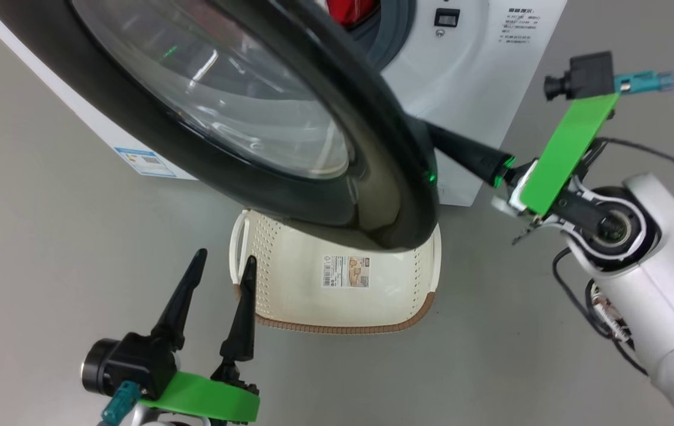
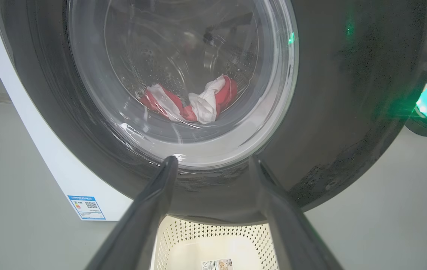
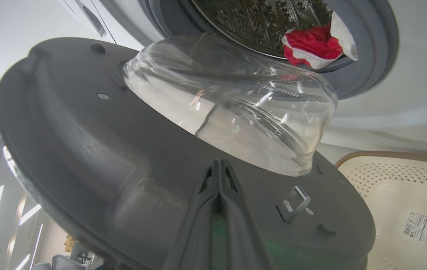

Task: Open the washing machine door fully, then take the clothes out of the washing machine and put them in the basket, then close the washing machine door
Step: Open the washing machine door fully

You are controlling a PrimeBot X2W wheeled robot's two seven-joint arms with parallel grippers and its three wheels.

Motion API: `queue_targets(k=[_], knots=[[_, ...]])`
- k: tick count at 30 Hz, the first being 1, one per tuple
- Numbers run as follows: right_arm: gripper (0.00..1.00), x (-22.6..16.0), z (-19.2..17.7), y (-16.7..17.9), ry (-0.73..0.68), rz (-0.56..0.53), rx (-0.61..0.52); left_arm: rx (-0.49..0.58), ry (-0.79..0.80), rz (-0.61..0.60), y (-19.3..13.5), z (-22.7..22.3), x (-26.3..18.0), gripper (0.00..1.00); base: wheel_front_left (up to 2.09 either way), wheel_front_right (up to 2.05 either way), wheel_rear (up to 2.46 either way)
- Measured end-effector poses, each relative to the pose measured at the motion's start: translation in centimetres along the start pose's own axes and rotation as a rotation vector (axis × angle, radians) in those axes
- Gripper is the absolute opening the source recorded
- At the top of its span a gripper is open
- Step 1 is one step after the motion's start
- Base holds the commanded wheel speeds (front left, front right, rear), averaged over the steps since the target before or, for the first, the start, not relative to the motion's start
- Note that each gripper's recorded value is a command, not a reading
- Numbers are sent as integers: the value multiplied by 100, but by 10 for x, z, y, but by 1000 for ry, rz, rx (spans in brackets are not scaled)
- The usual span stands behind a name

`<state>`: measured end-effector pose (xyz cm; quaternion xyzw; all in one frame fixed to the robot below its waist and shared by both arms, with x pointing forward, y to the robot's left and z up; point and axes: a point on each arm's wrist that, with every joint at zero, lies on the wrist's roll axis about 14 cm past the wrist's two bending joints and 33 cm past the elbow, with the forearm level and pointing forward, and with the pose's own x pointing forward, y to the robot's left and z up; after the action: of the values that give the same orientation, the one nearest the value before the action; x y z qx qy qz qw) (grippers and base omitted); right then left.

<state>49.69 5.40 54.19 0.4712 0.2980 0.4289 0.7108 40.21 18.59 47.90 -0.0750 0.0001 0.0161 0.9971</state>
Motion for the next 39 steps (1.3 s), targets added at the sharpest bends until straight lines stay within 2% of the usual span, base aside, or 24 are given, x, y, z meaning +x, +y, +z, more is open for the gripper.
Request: queue_targets(k=[8, 17, 20, 21, 23, 24, 39], knots=[[0, 1, -24, 9, 65, 25, 9, -1, -12, -2, -1, 4, -1, 100, 0, 0, 0], [0, -1, -33, 11, 68, 27, 16, -4, -7, 1, 0, 3, -5, 100, 0, 0, 0], [40, -2, -28, 11, 40, 21, 2, -4, -11, 3, 0, 4, -5, 100, 0, 0, 0], [48, -3, -26, 11, 27, 20, -2, -4, -13, 3, 1, 5, -5, 100, 0, 0, 0], [89, -5, -21, 12, 1, 19, -2, -5, -17, 2, 1, 6, -5, 100, 0, 0, 0], [100, -6, -19, 11, -8, 17, -1, -6, -19, -2, 1, 7, -5, 100, 0, 0, 0], [100, -53, -18, -32, -164, -133, 50, -6, -17, -23, -2, 6, -9, 100, 0, 0, 0]])
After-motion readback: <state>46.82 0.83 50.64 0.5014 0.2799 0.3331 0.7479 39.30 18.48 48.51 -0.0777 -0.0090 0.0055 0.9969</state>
